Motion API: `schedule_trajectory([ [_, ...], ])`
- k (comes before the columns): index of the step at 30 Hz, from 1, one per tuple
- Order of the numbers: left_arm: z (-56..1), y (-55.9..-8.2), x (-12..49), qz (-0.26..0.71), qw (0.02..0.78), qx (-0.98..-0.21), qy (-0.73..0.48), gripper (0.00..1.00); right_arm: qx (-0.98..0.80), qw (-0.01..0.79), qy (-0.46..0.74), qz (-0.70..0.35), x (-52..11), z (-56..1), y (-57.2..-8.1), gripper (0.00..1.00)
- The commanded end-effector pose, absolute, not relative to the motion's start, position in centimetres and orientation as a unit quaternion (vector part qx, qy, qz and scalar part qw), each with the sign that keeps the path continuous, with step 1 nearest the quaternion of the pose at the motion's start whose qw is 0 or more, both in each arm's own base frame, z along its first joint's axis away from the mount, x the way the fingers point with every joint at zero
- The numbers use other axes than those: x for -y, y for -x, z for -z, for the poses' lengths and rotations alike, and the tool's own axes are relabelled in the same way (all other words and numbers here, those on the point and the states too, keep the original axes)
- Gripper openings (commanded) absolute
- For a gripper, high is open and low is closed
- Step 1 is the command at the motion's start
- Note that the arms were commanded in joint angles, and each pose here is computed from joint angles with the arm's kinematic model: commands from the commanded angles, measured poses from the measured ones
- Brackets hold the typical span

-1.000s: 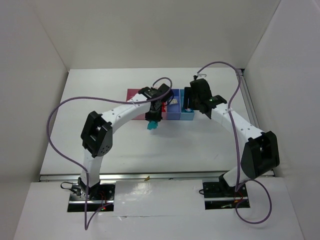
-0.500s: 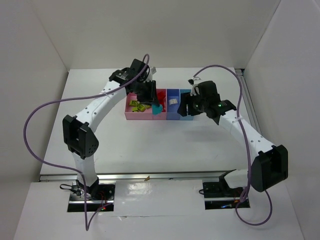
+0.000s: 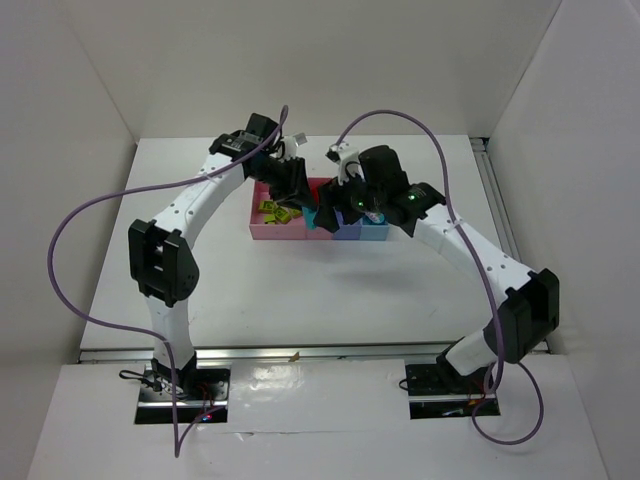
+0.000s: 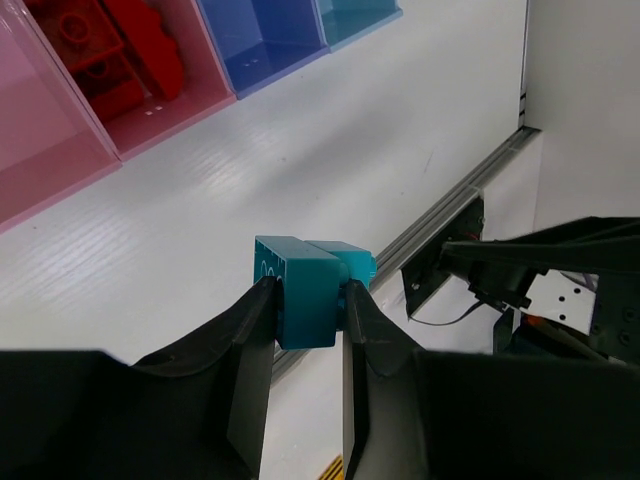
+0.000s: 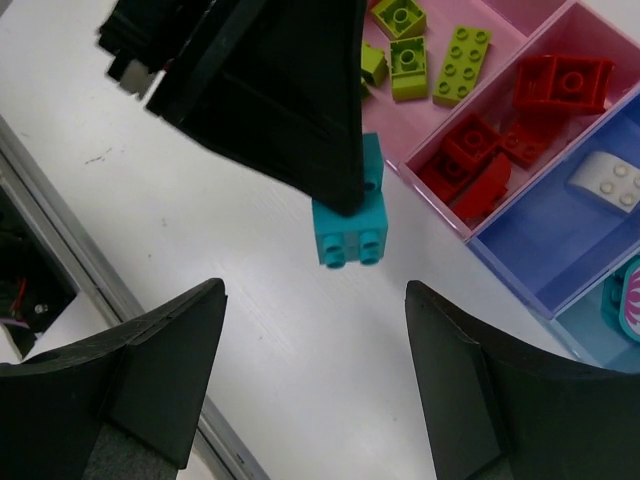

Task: Sort the legos into containers by color

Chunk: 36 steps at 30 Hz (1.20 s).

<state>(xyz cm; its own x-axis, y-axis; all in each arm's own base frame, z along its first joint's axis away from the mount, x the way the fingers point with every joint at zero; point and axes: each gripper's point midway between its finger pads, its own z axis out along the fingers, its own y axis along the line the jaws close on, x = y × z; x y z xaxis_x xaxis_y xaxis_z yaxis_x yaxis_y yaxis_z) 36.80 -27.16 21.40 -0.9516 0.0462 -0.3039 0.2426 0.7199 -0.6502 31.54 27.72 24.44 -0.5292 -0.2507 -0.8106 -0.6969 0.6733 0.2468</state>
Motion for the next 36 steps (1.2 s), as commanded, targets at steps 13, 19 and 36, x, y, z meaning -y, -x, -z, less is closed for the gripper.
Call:
schedule_trajectory([
  [13, -23.9, -36.5, 27.5, 0.406, 0.149, -0.895, -0.110, 0.00, -0.820, 0.423, 0.290, -0.256, -30.1, -23.3, -34.7, 0.65],
  [19, -23.7, -36.3, 27.5, 0.408, 0.145, -0.894, -0.114, 0.00, -0.818, 0.425, 0.289, -0.257, -30.6, -23.0, -35.3, 0.56],
  [36, -21.8, -38.0, 25.2, 0.384, 0.152, -0.907, -0.077, 0.00, -0.842, 0.408, 0.262, -0.237, -28.3, -21.9, -33.5, 0.11],
])
